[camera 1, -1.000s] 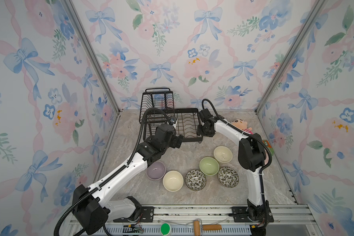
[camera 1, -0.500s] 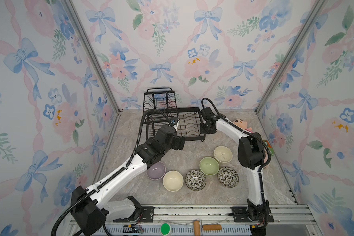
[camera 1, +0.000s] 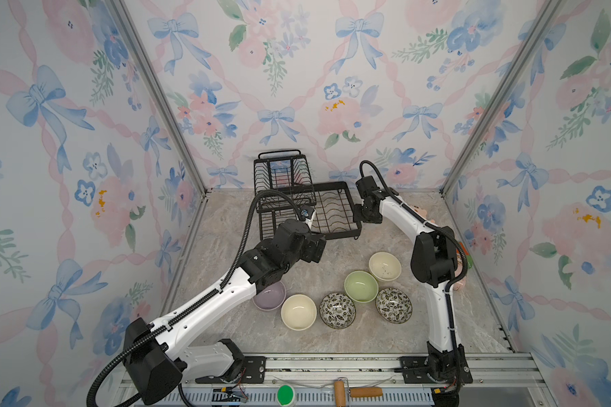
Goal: Load bowls into a dish rack
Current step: Rotate the dish rack at the top-center of the table, then pick up the bowl from the middle-right of the table.
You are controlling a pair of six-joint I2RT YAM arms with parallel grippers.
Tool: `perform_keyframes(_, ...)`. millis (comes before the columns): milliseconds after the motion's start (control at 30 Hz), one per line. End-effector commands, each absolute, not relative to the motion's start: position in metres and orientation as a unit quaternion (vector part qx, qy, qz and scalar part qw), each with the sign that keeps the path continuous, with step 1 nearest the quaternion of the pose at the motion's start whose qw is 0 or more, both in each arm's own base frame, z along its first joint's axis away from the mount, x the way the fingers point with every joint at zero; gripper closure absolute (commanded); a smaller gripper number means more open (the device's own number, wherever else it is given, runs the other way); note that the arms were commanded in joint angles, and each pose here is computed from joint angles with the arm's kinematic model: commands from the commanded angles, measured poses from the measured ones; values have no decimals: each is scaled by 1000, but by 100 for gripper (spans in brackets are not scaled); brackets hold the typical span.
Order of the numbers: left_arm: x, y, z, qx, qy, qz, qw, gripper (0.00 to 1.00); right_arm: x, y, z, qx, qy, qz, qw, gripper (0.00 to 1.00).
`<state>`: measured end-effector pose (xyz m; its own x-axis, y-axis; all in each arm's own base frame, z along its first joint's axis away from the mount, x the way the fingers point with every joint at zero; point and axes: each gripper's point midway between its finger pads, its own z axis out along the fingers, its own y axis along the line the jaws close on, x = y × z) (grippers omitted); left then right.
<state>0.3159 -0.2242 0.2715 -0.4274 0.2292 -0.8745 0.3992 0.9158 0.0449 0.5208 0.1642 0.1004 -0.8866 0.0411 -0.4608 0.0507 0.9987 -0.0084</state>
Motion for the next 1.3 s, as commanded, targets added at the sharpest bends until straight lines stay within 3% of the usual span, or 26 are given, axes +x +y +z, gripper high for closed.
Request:
perform_keyframes(0,315,-215,273,176,840,-67,509,2,502,161,165,53,959,3,277,2)
perform_keyframes(200,318,-235,261,177,848,-104,489,2,448,128,212,135,934,45,329,4)
perform_keyframes(400,317,-283,253,179,851,-126,477,2,374,66,181,243,915,116,301,4)
perform_keyframes(600,319,-329,237,182,858,-123,465,2,321,44,141,236,938,74,241,4)
perform_keyframes(800,316,-352,230,141,872,-174,435,2,305,50,121,205,957,70,195,0)
perform_keyframes(1267,313,-365,209,132,891,-177,396,2,295,85,99,192,966,88,150,20)
